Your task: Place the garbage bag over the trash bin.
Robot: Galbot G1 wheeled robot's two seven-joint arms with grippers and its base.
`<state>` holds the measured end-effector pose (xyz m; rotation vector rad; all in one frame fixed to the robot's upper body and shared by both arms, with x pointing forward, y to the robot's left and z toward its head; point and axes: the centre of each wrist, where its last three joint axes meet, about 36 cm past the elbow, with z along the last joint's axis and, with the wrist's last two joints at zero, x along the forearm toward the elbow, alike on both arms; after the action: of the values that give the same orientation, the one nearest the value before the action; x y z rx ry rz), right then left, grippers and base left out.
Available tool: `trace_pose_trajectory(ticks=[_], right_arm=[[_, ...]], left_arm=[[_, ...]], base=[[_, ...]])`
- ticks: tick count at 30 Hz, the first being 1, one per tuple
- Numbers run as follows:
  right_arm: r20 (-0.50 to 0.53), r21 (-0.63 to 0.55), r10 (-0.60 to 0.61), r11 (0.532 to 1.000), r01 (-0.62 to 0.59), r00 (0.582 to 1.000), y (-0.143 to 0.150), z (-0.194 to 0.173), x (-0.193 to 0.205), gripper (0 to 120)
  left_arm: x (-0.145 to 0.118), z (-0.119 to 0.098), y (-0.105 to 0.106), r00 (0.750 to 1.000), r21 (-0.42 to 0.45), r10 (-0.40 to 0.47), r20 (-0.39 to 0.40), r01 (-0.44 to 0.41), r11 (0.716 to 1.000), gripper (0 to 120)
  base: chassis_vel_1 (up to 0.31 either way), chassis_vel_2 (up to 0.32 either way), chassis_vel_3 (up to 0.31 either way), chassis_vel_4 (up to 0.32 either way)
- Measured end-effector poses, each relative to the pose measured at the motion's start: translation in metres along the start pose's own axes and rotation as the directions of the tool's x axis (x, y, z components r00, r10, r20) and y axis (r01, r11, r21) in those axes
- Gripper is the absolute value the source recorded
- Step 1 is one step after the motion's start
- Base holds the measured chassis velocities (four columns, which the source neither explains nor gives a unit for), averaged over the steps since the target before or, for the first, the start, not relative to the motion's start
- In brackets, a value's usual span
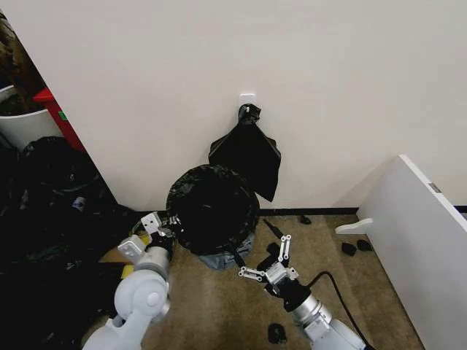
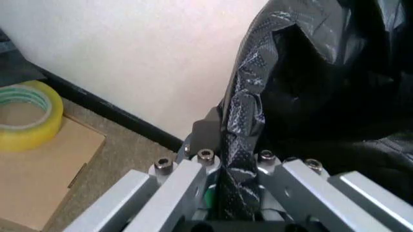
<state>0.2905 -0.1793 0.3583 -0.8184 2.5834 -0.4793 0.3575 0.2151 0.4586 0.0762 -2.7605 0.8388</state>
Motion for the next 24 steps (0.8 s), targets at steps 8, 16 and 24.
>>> trace_pose_trajectory(ticks=[8,16,24], right_arm=[[-0.036,0.01,-0.008,1.0,0.008,0.999,0.001,0.027,-0.003,100],[-0.046,0.053,-0.033,0.998,0.035,0.998,-0.009,0.058,0.002,100],[-0.06,0.055,0.034,0.998,-0.031,0.998,-0.021,0.074,-0.009,100]], left_arm=[[0.011,-0.011,-0.005,1.0,0.011,0.024,-0.006,-0.024,1.0,1],[0.018,-0.024,-0.007,0.999,0.022,0.039,-0.011,-0.039,0.999,1],[0.027,-0.028,-0.014,0.998,0.011,0.053,-0.046,-0.052,0.999,1]], base=[[0.0,0.0,0.0,0.0],[0.0,0.0,0.0,0.0],[0.0,0.0,0.0,0.0]])
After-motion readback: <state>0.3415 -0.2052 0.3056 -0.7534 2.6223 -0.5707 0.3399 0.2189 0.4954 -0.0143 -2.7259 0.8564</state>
